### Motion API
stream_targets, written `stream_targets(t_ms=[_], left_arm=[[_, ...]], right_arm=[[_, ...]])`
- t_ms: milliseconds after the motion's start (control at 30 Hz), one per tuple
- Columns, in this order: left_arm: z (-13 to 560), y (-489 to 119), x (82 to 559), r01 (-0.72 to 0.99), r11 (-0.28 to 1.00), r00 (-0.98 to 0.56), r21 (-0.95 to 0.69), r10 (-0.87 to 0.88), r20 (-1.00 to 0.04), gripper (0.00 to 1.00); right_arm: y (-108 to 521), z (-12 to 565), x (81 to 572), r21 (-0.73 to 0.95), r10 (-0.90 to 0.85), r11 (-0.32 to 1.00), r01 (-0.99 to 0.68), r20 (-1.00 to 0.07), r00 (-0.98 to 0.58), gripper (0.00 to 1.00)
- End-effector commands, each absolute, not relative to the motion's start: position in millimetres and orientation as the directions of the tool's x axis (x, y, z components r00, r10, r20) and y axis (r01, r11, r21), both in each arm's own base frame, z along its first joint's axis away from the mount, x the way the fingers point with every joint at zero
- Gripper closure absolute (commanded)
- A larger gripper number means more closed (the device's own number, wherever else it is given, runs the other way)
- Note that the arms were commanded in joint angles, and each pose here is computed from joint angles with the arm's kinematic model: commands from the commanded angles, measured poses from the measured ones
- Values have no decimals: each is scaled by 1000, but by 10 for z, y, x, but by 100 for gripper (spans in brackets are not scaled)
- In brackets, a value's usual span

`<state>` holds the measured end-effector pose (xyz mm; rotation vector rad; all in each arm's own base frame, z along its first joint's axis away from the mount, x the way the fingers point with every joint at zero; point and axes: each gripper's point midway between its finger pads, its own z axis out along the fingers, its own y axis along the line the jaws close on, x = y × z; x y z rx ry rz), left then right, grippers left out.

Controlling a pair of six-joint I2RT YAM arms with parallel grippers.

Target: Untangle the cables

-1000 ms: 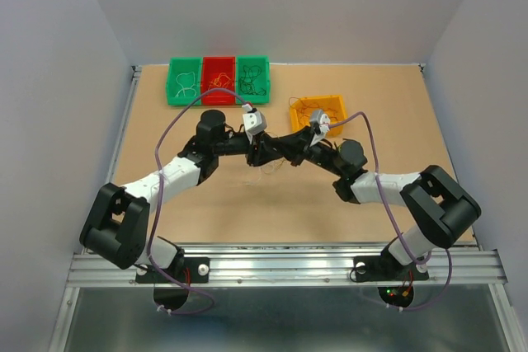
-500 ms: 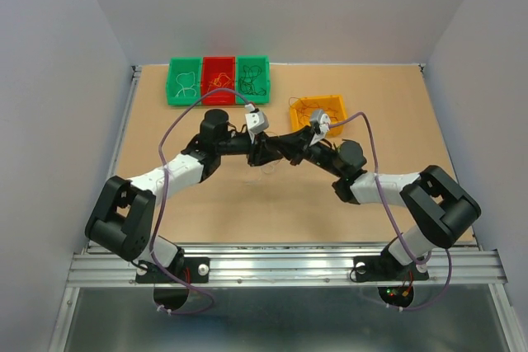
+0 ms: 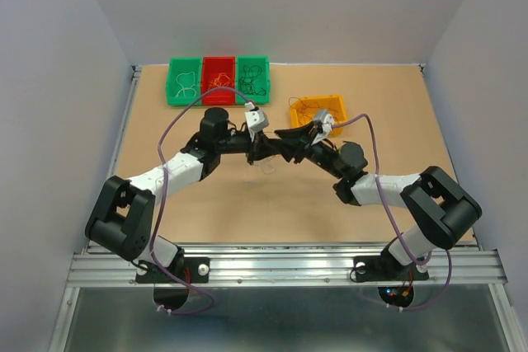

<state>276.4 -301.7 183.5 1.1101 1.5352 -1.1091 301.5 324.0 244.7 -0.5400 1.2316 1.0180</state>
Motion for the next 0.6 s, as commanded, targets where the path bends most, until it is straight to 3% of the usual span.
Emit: stream_targets(t_ms=[0,100,167,333,567], left_arm=[[2200,-2947,2998,962,259,-119,-85,116,-986,100],[2279,-2799,3329,912,397,-156,-101,110,-982,100],[2285,-2560,3701,826,550,-204,-126,82,-976,100],[2280,-2164,4409,657,747,-203,-100,48,-978,100],[2092,-1664,5526,461,885,-255,-63,64,-965,100]], right_arm=[[3095,2835,2956,122,438,512,-850,-888,137,46],[2994,2805,3010,150,444,560,-815,-885,142,38],[2883,2850,3021,166,457,596,-786,-874,162,36],[2668,2868,3025,207,486,652,-729,-853,192,36],[2547,2904,2989,208,489,678,-705,-844,221,36]])
